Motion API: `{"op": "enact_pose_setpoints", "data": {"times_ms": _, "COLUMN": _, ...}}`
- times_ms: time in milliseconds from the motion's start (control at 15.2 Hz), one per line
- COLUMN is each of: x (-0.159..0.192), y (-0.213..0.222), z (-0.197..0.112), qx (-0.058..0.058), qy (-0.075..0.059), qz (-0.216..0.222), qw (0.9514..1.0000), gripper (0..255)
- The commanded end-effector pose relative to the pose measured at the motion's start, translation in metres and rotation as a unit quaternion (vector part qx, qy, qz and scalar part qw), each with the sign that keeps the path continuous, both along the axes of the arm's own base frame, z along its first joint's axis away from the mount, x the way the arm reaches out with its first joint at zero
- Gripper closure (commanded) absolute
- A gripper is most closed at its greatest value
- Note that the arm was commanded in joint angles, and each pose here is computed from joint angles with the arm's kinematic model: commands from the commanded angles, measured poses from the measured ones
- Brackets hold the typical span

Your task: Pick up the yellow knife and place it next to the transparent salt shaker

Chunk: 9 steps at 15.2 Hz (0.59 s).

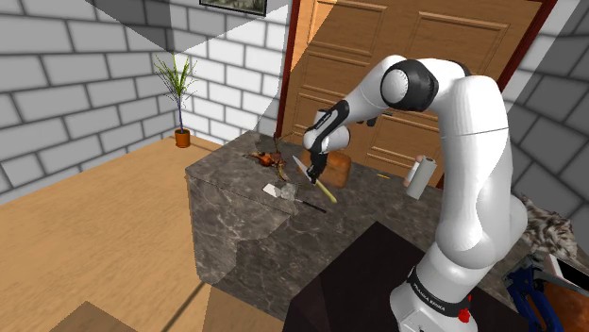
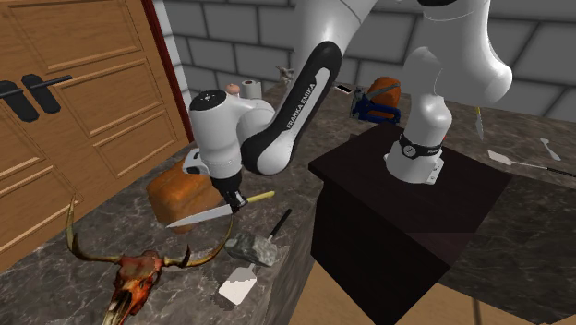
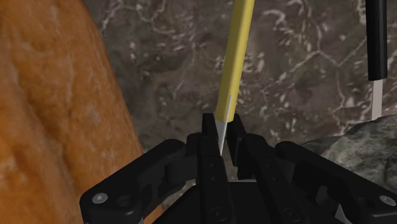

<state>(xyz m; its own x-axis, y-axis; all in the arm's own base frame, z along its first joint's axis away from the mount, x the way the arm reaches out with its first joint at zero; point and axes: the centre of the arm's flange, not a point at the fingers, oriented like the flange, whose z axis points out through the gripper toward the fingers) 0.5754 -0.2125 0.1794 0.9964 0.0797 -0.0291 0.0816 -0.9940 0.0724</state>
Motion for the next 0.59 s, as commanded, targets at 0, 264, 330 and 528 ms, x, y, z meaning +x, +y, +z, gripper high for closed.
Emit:
{"op": "enact_pose_setpoints", "data": {"times_ms": 0, "x": 0.0, "y": 0.001, "z": 0.01, "qx": 0.0, "qy": 0.001, "qz": 0.0, "qw": 1.0, "gripper": 255}}
{"op": "enact_pose_setpoints", "data": {"times_ms": 264, "x": 0.0, "y": 0.001, "z": 0.032, "qx": 0.0, "qy": 0.001, "qz": 0.0, "qw": 1.0, "gripper": 255}}
{"op": "enact_pose_setpoints", "data": {"times_ms": 330, "x": 0.0, "y": 0.001, "z": 0.037, "qx": 0.0, "qy": 0.001, "qz": 0.0, "qw": 1.0, "gripper": 255}}
{"op": "enact_pose_setpoints", "data": {"times_ms": 528, "x": 0.0, "y": 0.001, "z": 0.053, "qx": 0.0, "qy": 0.001, "qz": 0.0, "qw": 1.0, "gripper": 255}}
